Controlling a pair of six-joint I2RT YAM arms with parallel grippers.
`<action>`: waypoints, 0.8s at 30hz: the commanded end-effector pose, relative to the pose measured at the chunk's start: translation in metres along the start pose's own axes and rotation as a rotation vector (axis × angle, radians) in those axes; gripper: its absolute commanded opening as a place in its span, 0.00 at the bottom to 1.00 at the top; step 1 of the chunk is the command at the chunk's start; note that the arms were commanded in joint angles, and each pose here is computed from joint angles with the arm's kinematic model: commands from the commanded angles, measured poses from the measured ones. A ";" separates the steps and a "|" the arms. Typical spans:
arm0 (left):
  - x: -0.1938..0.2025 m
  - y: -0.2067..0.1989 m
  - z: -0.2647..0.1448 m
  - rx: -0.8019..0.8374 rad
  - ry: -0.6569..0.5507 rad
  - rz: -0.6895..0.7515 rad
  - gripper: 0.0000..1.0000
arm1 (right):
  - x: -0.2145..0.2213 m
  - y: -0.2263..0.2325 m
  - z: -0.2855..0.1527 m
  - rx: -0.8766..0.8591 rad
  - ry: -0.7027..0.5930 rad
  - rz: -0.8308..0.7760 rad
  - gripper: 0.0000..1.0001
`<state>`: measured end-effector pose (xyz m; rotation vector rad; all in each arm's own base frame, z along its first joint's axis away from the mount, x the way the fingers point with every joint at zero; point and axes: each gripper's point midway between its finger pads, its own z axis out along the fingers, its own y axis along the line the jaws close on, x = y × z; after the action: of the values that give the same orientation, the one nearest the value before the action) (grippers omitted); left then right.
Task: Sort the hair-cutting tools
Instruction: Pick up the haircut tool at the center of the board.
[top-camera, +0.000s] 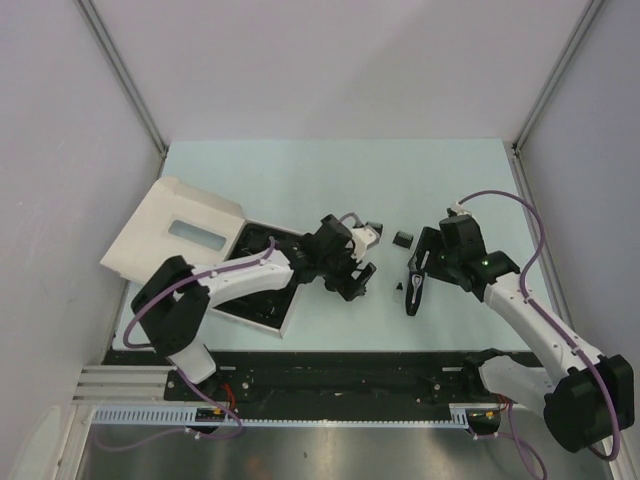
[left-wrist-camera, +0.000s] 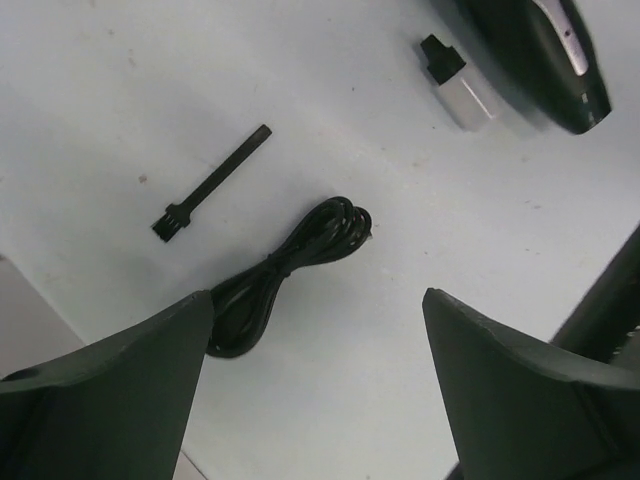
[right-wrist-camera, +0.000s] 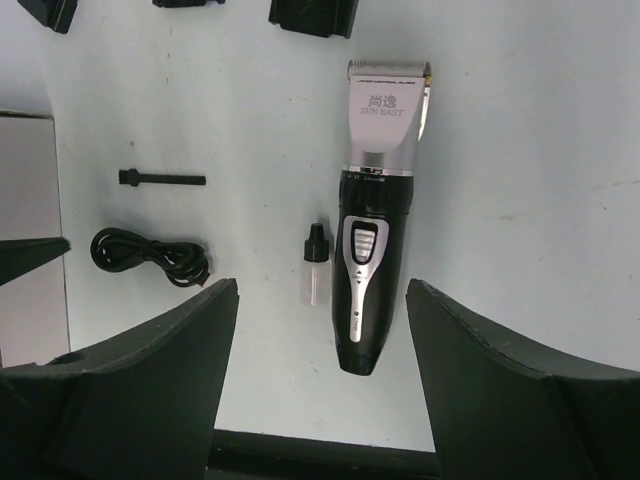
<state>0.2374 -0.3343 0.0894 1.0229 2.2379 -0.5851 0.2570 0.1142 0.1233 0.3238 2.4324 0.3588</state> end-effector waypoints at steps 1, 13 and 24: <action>-0.031 -0.004 0.010 0.044 -0.066 0.248 0.93 | -0.017 0.000 -0.015 -0.015 -0.053 0.036 0.74; 0.018 0.005 0.046 0.078 0.097 0.341 0.88 | -0.016 -0.010 -0.018 0.019 -0.044 0.054 0.74; 0.026 0.021 0.063 0.009 0.148 0.360 0.72 | -0.014 -0.015 -0.020 0.031 -0.040 0.065 0.74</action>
<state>0.2499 -0.3398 0.0196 1.3970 2.1869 -0.4171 0.2501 0.0943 0.1267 0.4003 2.4326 0.3278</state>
